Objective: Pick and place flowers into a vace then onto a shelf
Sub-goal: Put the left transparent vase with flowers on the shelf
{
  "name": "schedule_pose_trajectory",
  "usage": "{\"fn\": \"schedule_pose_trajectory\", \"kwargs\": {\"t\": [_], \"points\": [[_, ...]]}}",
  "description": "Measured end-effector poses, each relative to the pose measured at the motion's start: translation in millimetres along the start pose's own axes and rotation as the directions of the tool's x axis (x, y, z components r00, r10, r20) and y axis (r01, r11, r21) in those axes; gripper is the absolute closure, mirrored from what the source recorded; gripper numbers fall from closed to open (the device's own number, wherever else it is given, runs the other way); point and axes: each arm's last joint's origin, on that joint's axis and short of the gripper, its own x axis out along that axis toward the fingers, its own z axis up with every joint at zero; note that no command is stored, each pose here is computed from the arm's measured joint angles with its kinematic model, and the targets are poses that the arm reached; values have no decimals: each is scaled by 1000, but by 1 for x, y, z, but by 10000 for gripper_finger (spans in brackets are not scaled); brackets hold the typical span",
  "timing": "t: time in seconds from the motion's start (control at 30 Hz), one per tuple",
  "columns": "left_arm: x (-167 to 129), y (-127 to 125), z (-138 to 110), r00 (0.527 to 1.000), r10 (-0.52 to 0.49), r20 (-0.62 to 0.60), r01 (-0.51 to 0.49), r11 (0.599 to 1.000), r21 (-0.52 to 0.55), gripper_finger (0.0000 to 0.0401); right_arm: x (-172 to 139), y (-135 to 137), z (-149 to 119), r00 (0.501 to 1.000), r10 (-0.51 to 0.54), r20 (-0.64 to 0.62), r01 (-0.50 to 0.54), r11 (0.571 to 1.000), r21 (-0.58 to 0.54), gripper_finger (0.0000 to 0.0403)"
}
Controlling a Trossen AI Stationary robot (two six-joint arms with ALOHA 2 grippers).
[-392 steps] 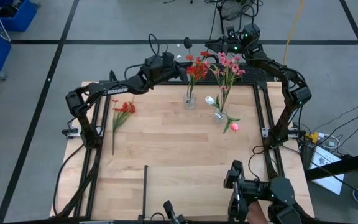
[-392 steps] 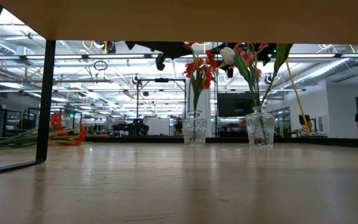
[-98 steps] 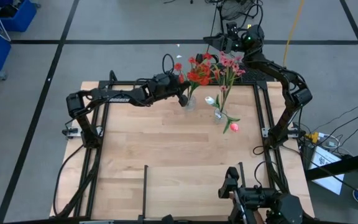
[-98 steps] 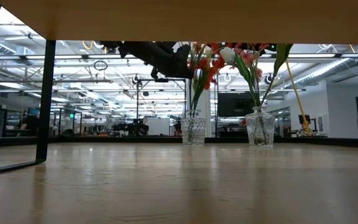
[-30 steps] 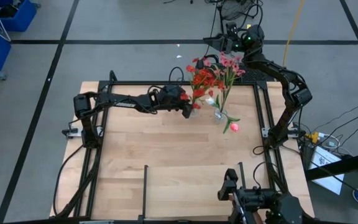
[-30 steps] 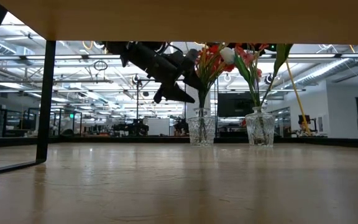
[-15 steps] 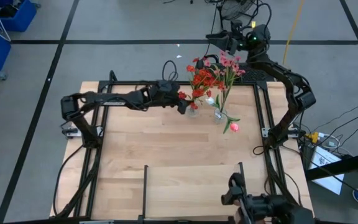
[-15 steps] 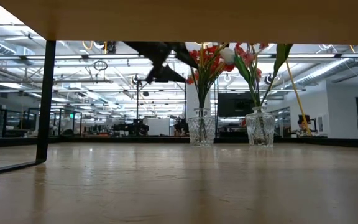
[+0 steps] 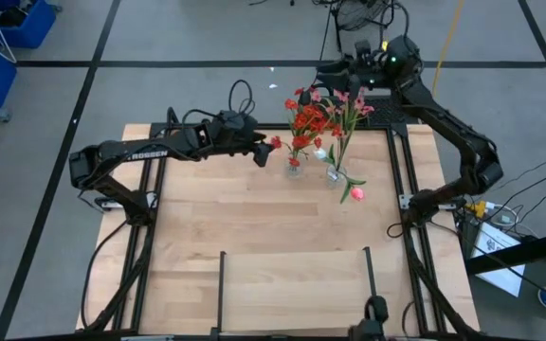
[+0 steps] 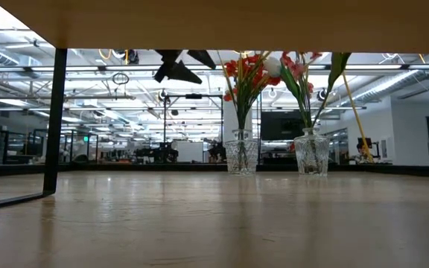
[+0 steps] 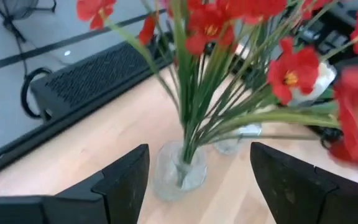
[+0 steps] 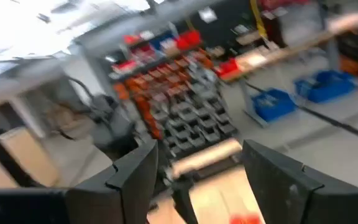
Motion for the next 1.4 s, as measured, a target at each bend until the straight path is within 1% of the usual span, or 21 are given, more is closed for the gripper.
{"fn": "schedule_pose_trajectory", "kwargs": {"t": [0.1,0.23,0.33,0.47,0.57,0.63,0.73,0.87,0.97,1.03,1.1,1.17,1.27,1.33,1.4], "points": [[-1,0,-1,999,-27,-27,27,1000,3,119,-2,16,-5,995,-92,-33,92,996,5,177],[-2,-3,-3,995,-80,-56,82,996,26,119,-6,39,-8,984,-168,-63,169,985,19,177],[-2,-8,-5,992,-105,-64,109,993,52,119,-8,59,-8,975,-217,-49,218,976,4,177],[-2,-11,-7,991,-112,-74,119,988,99,119,-8,84,-11,980,-187,-67,189,982,20,177],[-2,-10,-7,991,-109,-75,117,986,115,119,1,100,-24,978,-153,-144,162,985,53,177],[-2,-10,-7,991,-109,-75,118,984,131,119,5,109,-33,968,-124,-217,144,986,79,177],[-2,-10,-7,991,-106,-79,117,982,149,119,10,121,-45,953,-79,-291,112,989,100,177],[-2,-6,-6,992,-96,-77,104,988,116,119,15,136,-57,927,-21,-374,71,990,120,177],[-2,-3,-4,994,-84,-73,91,992,87,119,16,146,-65,898,71,-434,5,985,171,177],[-2,0,-3,995,-73,-67,77,996,53,119,17,153,-68,885,116,-451,-25,979,201,177],[-1,3,-2,995,-70,-66,73,997,37,119,20,163,-73,875,135,-464,-44,978,202,177],[-1,5,-1,996,-66,-63,69,997,44,119,23,173,-78,872,118,-474,-30,981,190,177],[-1,10,1,996,-65,-63,67,997,28,119,27,184,-90,866,115,-486,-10,977,213,177],[-2,13,2,994,-89,-70,90,996,18,119,32,185,-103,866,113,-487,16,967,252,177],[-2,15,3,989,-123,-82,124,992,19,119,36,183,-121,868,90,-488,77,947,312,177]]}}
